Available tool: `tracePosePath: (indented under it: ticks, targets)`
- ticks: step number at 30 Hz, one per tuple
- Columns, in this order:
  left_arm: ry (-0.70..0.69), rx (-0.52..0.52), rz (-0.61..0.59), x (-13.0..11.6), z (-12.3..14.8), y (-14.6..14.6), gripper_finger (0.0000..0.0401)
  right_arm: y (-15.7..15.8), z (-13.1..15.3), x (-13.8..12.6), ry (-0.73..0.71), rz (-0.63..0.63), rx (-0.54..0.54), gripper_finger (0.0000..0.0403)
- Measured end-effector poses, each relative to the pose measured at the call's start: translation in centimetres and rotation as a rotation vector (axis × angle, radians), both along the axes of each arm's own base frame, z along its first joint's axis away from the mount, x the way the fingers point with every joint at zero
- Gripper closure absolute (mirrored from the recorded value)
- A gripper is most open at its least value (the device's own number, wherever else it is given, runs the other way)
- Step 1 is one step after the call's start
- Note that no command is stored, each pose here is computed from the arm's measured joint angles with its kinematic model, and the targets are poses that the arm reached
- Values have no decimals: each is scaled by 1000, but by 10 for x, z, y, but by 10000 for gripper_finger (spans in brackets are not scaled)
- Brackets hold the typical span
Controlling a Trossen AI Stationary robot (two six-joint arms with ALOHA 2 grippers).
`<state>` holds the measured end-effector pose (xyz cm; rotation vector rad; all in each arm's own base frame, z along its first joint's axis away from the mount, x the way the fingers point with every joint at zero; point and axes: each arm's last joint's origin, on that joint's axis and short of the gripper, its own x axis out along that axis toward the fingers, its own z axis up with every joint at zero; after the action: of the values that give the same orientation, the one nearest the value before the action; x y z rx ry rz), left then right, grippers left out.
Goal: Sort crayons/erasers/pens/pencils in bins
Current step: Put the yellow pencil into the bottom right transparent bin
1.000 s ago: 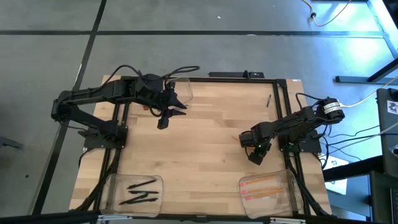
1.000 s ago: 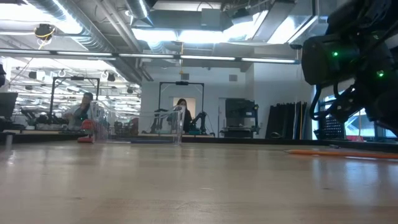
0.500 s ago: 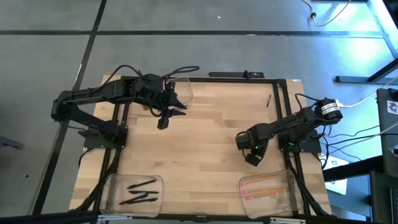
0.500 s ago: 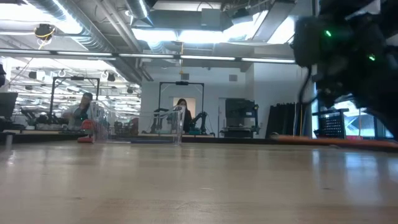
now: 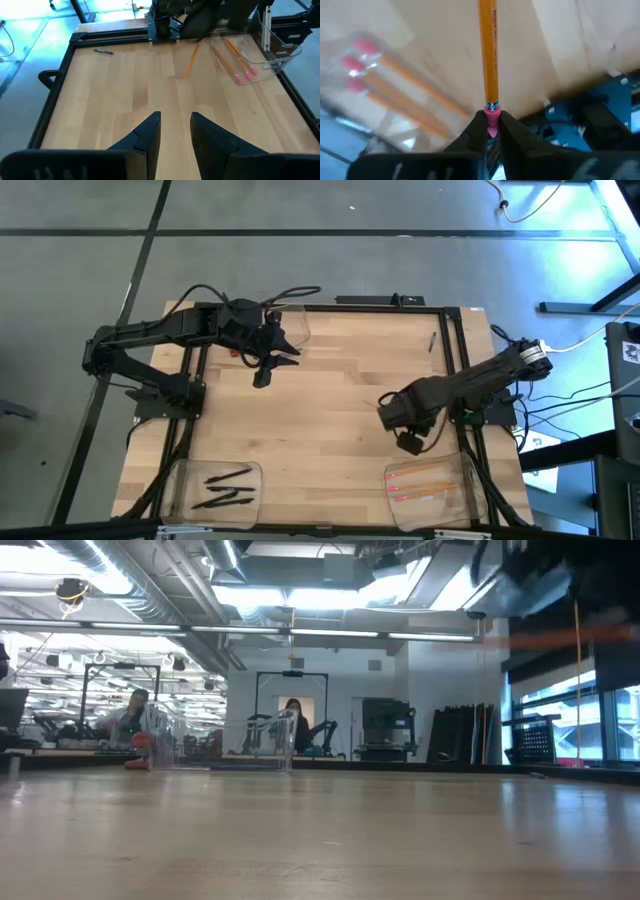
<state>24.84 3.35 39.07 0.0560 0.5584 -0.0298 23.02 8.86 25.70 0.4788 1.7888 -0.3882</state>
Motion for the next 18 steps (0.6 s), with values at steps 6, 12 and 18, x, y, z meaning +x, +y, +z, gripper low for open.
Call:
tracePosePath:
  ticks: [6, 12, 18]
  targets:
    - [0, 1, 0, 0, 0, 0, 304, 32, 62, -8, -126, 108, 55, 368]
    - [-2, 10, -14, 0, 0, 0, 304, 63, 86, -26, -165, 236, 173, 370]
    - [-16, 35, -146, 0, 0, -3, 304, 87, 80, -46, -98, 344, 224, 362]
